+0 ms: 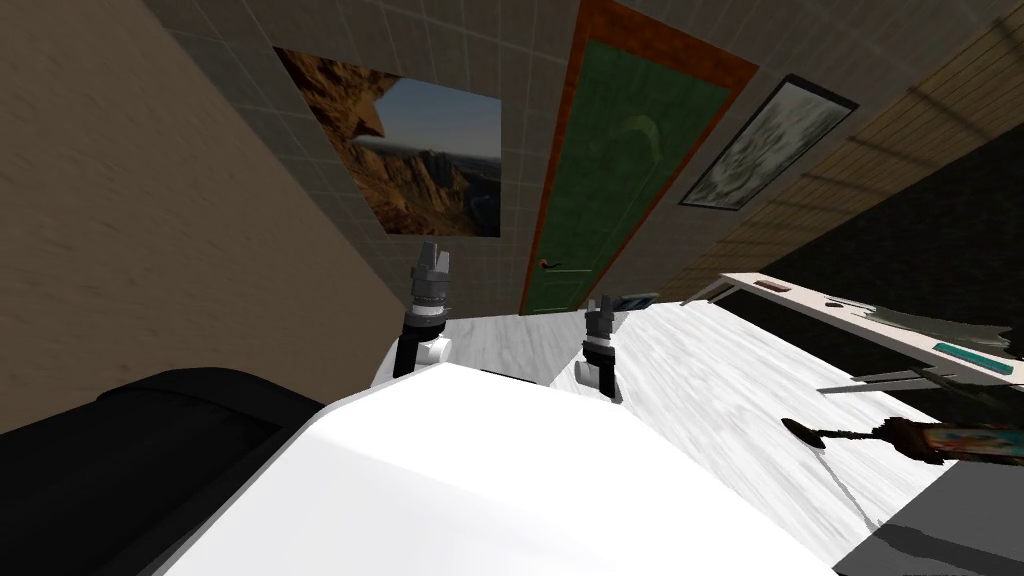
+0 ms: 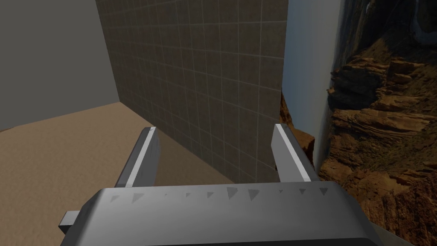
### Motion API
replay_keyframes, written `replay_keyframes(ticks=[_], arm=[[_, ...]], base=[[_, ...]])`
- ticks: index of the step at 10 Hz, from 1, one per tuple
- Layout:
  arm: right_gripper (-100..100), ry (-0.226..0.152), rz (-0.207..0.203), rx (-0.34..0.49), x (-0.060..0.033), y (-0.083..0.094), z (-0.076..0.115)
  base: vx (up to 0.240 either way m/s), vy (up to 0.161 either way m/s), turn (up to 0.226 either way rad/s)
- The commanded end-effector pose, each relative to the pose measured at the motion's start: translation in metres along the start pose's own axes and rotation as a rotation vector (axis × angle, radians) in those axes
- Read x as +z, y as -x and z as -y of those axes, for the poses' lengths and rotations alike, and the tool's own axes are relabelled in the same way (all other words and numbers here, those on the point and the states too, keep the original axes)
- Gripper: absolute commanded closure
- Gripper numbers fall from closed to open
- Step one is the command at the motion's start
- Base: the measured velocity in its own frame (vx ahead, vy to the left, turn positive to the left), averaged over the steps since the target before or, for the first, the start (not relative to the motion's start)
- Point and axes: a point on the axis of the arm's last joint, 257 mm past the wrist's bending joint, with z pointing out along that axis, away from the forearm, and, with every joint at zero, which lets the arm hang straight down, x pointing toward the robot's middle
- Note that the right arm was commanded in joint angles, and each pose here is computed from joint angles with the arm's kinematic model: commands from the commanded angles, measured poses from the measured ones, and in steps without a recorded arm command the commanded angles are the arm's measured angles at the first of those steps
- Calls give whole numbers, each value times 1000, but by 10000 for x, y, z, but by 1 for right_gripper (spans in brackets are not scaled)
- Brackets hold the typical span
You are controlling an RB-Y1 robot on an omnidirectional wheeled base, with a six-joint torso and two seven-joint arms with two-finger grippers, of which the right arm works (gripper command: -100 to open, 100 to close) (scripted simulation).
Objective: Pull the door open
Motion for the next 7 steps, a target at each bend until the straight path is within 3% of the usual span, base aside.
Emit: replay_keyframes(ticks=[1, 7], arm=[[-100, -18, -6, 5, -6, -23, 138], [-100, -102, -23, 17, -37, -59, 636]], base=[[97, -40, 101], [79, -32, 85]])
